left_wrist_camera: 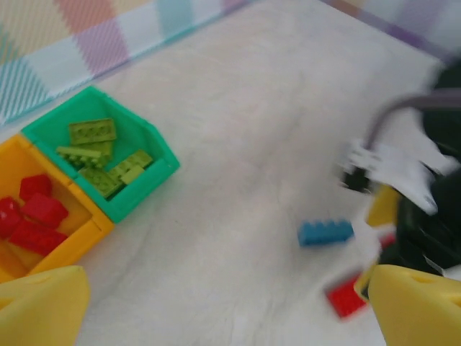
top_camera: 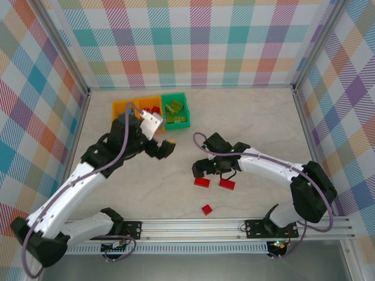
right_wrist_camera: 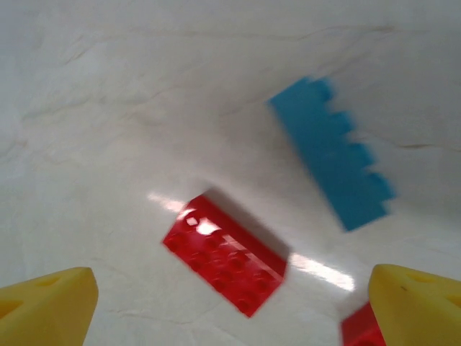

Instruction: Sort the legos into containers by color

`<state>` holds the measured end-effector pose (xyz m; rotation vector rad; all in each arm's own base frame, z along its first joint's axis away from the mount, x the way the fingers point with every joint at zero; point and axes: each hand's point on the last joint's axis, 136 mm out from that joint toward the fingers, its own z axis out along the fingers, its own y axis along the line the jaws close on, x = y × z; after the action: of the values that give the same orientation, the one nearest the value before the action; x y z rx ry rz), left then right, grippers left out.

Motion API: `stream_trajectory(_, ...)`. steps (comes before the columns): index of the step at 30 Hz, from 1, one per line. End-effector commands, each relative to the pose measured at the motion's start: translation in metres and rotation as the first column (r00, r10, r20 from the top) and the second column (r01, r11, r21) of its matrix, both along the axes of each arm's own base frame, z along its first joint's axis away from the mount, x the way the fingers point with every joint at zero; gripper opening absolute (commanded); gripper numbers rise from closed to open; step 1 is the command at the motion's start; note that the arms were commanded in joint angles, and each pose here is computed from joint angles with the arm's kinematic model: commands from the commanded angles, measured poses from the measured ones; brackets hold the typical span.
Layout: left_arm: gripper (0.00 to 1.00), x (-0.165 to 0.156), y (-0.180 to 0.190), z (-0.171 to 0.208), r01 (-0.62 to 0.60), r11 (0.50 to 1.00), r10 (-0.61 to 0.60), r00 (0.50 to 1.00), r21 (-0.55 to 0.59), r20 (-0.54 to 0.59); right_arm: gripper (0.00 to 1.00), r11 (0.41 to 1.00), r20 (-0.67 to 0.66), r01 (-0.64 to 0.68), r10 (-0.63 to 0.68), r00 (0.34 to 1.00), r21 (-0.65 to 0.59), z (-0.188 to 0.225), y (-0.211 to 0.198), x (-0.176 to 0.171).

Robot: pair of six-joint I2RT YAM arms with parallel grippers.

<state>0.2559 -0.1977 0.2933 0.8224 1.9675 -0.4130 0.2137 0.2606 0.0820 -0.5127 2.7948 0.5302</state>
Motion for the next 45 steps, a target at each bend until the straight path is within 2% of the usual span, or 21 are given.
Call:
stream_trajectory(1, 1.00, -0.059, 0.002, -0.014, 0.288, 0.948, -0.297, 0.953, 0.137, 0.057, 0.92, 0.996, -0.014, -0.085, 0.085, 0.996, 0.037, -0.009, 0.019, -0.011)
stream_trajectory(5, 1.00, -0.093, 0.018, -0.046, 0.435, 0.848, -0.472, 0.879, 0.302, 0.061, 0.87, 0.986, -0.023, -0.159, 0.158, 0.987, -0.051, -0.029, 0.018, -0.017)
stream_trajectory(7, 1.00, -0.106, 0.022, -0.070, 0.519, 0.766, -0.572, 0.819, 0.379, 0.035, 0.85, 0.975, -0.034, -0.204, 0.202, 0.979, -0.091, -0.037, 0.020, -0.021)
stream_trajectory(9, 1.00, -0.114, 0.020, -0.084, 0.574, 0.714, -0.635, 0.772, 0.401, 0.026, 0.83, 0.965, -0.052, -0.229, 0.224, 0.973, -0.129, -0.048, 0.018, -0.024)
stream_trajectory(11, 1.00, -0.120, 0.016, -0.092, 0.614, 0.684, -0.676, 0.737, 0.393, 0.026, 0.78, 0.955, -0.075, -0.247, 0.238, 0.968, -0.165, -0.058, 0.016, -0.028)
stream_trajectory(14, 1.00, -0.124, 0.015, -0.101, 0.638, 0.665, -0.700, 0.714, 0.389, 0.024, 0.62, 0.937, -0.088, -0.259, 0.245, 0.966, -0.233, -0.070, 0.010, -0.030)
stream_trajectory(16, 1.00, -0.122, 0.017, -0.104, 0.629, 0.661, -0.698, 0.716, 0.408, 0.028, 0.44, 0.933, -0.080, -0.245, 0.231, 0.970, -0.262, -0.073, 0.008, -0.026)
stream_trajectory(18, 1.00, -0.117, 0.020, -0.105, 0.604, 0.670, -0.685, 0.727, 0.431, 0.047, 0.33, 0.938, -0.065, -0.233, 0.224, 0.972, -0.258, -0.070, 0.012, -0.022)
stream_trajectory(22, 1.00, -0.103, 0.022, -0.097, 0.530, 0.715, -0.649, 0.746, 0.455, 0.150, 0.20, 0.960, 0.040, -0.226, 0.236, 0.971, -0.165, -0.040, 0.037, -0.005)
stream_trajectory(26, 1.00, -0.088, 0.022, -0.079, 0.437, 0.803, -0.566, 0.773, 0.405, 0.287, 0.17, 0.974, 0.241, -0.221, 0.202, 0.949, 0.053, 0.029, 0.090, 0.037)
stream_trajectory(28, 1.00, -0.077, 0.027, -0.067, 0.367, 0.852, -0.493, 0.803, 0.374, 0.335, 0.16, 0.961, 0.346, -0.206, 0.133, 0.929, 0.186, 0.073, 0.118, 0.067)
stream_trajectory(31, 1.00, -0.063, 0.037, -0.056, 0.262, 0.894, -0.400, 0.833, 0.365, 0.381, 0.16, 0.929, 0.494, -0.233, 0.065, 0.867, 0.287, 0.121, 0.154, 0.107)
stream_trajectory(33, 1.00, -0.050, 0.044, -0.052, 0.173, 0.920, -0.318, 0.854, 0.351, 0.412, 0.16, 0.926, 0.570, -0.243, 0.038, 0.820, 0.288, 0.134, 0.172, 0.133)
stream_trajectory(36, 1.00, -0.024, 0.060, -0.035, -0.020, 0.972, -0.094, 0.882, 0.235, 0.462, 0.16, 0.924, 0.646, -0.248, 0.002, 0.764, 0.290, 0.142, 0.192, 0.169)
stream_trajectory(39, 1.00, -0.011, 0.072, -0.011, -0.147, 0.984, 0.076, 0.866, 0.106, 0.494, 0.16, 0.921, 0.710, -0.264, -0.019, 0.704, 0.287, 0.143, 0.212, 0.198)
stream_trajectory(42, 1.00, -0.007, 0.079, -0.004, -0.195, 0.979, 0.141, 0.861, 0.061, 0.489, 0.18, 0.925, 0.731, -0.268, -0.016, 0.683, 0.270, 0.133, 0.231, 0.225)
stream_trajectory(45, 1.00, -0.005, 0.081, -0.006, -0.213, 0.976, 0.159, 0.860, 0.056, 0.485, 0.19, 0.941, 0.722, -0.248, 0.004, 0.692, 0.232, 0.116, 0.243, 0.249)
